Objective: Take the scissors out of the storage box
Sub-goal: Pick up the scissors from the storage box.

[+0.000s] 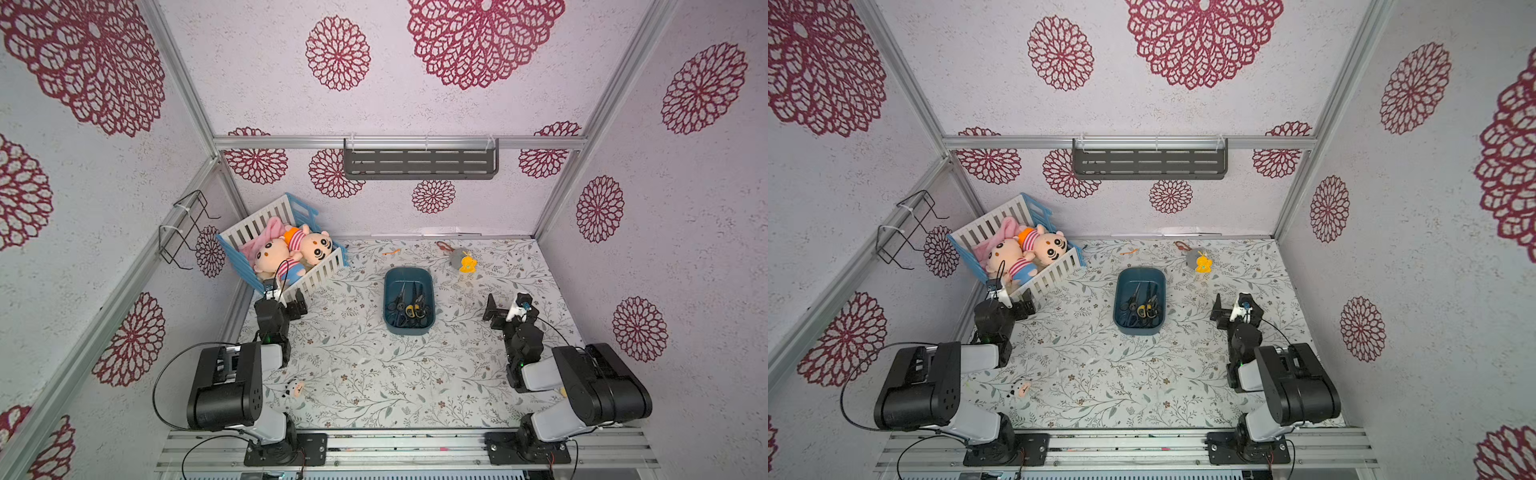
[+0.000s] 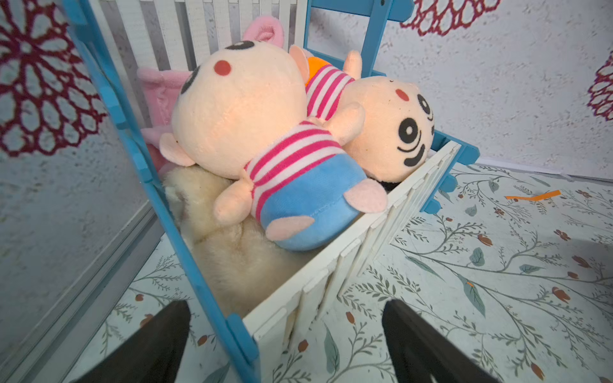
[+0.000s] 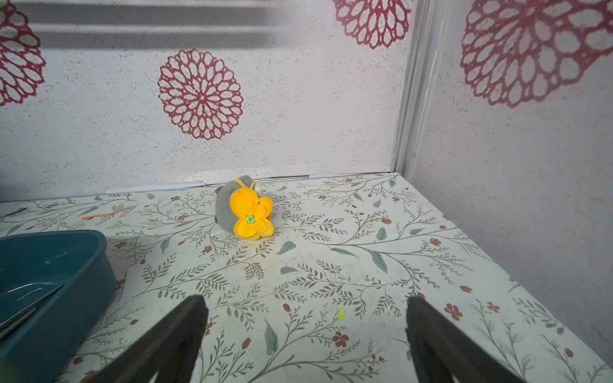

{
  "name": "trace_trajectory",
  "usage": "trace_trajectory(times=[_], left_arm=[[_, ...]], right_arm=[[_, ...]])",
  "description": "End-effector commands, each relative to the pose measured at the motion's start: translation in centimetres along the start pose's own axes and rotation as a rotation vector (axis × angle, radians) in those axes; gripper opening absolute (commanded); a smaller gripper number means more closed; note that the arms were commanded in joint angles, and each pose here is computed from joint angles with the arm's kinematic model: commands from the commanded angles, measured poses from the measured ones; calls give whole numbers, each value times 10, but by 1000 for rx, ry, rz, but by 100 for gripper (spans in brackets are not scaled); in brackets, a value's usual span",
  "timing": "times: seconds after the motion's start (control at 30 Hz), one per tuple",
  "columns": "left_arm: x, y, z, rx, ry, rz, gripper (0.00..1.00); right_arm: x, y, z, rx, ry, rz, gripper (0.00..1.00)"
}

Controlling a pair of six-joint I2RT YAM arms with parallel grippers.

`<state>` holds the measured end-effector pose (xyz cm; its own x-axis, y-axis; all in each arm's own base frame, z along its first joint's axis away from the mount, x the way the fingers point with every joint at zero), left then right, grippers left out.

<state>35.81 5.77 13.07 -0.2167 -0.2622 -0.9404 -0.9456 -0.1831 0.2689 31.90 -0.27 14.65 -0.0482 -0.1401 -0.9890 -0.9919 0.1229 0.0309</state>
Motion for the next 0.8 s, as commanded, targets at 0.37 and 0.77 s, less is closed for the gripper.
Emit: trace_trajectory(times=[0.37,0.77], left_arm=[[-2,-1,4,-19,6,-13,97],[-63,2,-14,-220,-79,200,97]], right_arm=[[-11,-2,1,-5,8,-49,99],[-43,-28,11,-44,55,46,99]])
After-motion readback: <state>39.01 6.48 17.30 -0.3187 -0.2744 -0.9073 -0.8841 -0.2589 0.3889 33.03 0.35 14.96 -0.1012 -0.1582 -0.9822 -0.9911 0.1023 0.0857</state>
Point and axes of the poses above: each gripper's point midway between its finger pads, its own y axis back along the fingers, its own z axis along the line the jaws close on, x = y × z, the point moved 5 cm from there along y, back along the fingers, and after that the axes turned 9 degrees about y, right-handed, at the moved point
